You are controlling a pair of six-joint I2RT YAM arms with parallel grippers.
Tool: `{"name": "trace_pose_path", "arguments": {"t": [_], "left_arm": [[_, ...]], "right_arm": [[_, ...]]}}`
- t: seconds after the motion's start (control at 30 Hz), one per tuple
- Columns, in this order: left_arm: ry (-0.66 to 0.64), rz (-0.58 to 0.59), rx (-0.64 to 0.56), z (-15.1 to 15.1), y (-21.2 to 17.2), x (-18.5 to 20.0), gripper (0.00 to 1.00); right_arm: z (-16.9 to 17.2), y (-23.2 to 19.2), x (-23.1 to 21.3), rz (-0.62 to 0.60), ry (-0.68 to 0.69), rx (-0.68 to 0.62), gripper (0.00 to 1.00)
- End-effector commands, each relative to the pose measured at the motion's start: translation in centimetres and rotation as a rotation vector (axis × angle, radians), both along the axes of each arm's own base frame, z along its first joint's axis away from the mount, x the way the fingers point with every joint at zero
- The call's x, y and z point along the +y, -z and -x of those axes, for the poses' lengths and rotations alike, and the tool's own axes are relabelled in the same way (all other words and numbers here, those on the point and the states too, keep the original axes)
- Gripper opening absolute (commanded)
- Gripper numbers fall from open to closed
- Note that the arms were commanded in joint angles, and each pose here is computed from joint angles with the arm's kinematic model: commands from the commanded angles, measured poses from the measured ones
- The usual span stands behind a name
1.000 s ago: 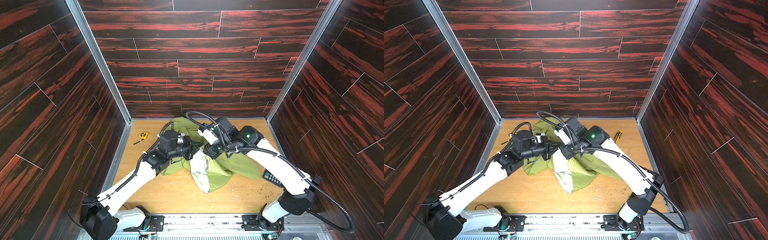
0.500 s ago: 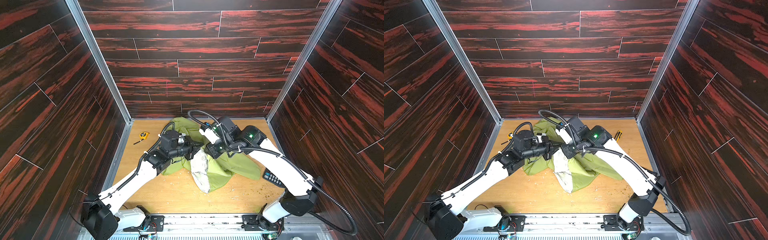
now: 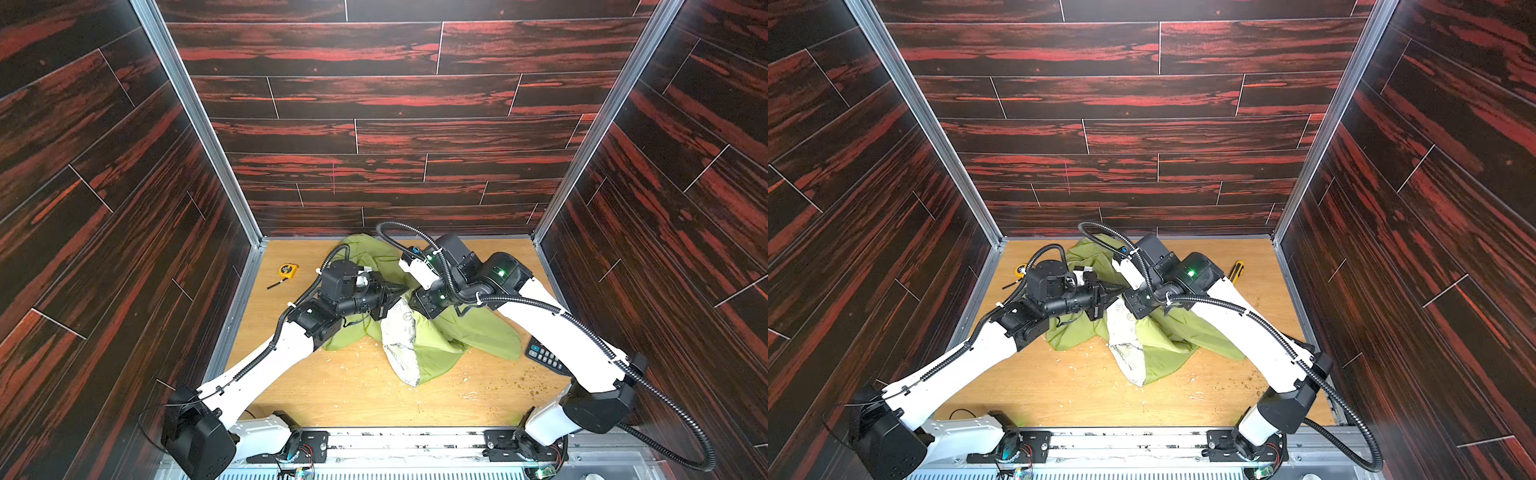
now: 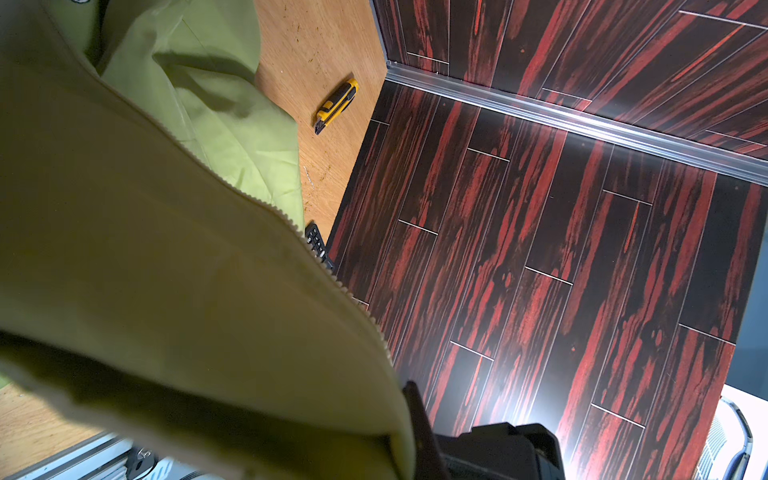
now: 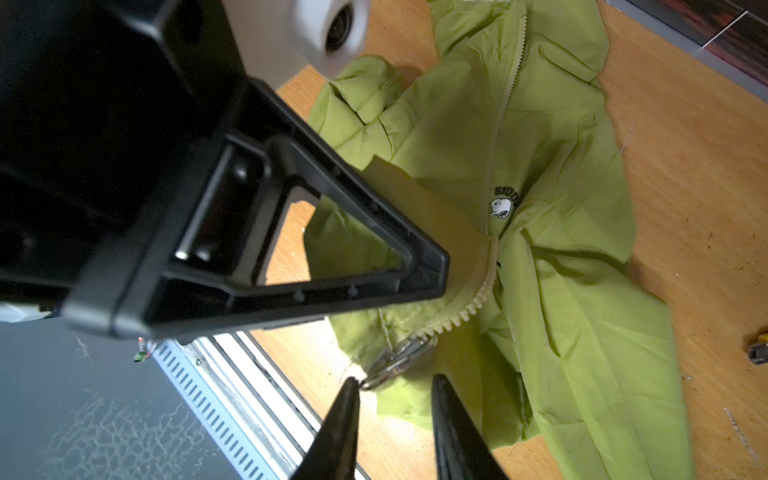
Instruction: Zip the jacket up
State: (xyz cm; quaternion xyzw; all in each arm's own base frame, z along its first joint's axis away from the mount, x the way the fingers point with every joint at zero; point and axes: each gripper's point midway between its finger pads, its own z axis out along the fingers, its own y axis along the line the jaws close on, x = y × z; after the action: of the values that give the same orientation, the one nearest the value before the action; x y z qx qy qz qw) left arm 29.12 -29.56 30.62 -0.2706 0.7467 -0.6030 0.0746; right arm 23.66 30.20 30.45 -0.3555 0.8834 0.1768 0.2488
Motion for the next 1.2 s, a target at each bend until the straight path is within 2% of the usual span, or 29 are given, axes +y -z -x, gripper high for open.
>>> {"name": "trace_pose_path", "arguments": {"t": [0.0, 0.2, 0.53, 1.17], "left_arm": [[0.009, 0.031, -0.041, 0.1, -1.7, -0.1, 0.00], [0.011, 0.033, -0.046, 0.1, -1.9, -0.1, 0.00], [0.011, 0.033, -0.045, 0.2, -1.8, 0.0, 0.00], [0.022, 0.033, -0.043, 0.3, -1.8, -0.1, 0.00]], "right_arm": [[1.1, -1.6, -0.3, -0.056, -0.028, -0.002, 0.36], [1.1, -0.8, -0.2, -0.037, -0.026, 0.013, 0.37], [0.2, 0.2, -1.2, 0.016, 0.020, -0.011, 0.27], [0.4, -1.2, -1.3, -0.046, 0.028, -0.012, 0.14]]}}
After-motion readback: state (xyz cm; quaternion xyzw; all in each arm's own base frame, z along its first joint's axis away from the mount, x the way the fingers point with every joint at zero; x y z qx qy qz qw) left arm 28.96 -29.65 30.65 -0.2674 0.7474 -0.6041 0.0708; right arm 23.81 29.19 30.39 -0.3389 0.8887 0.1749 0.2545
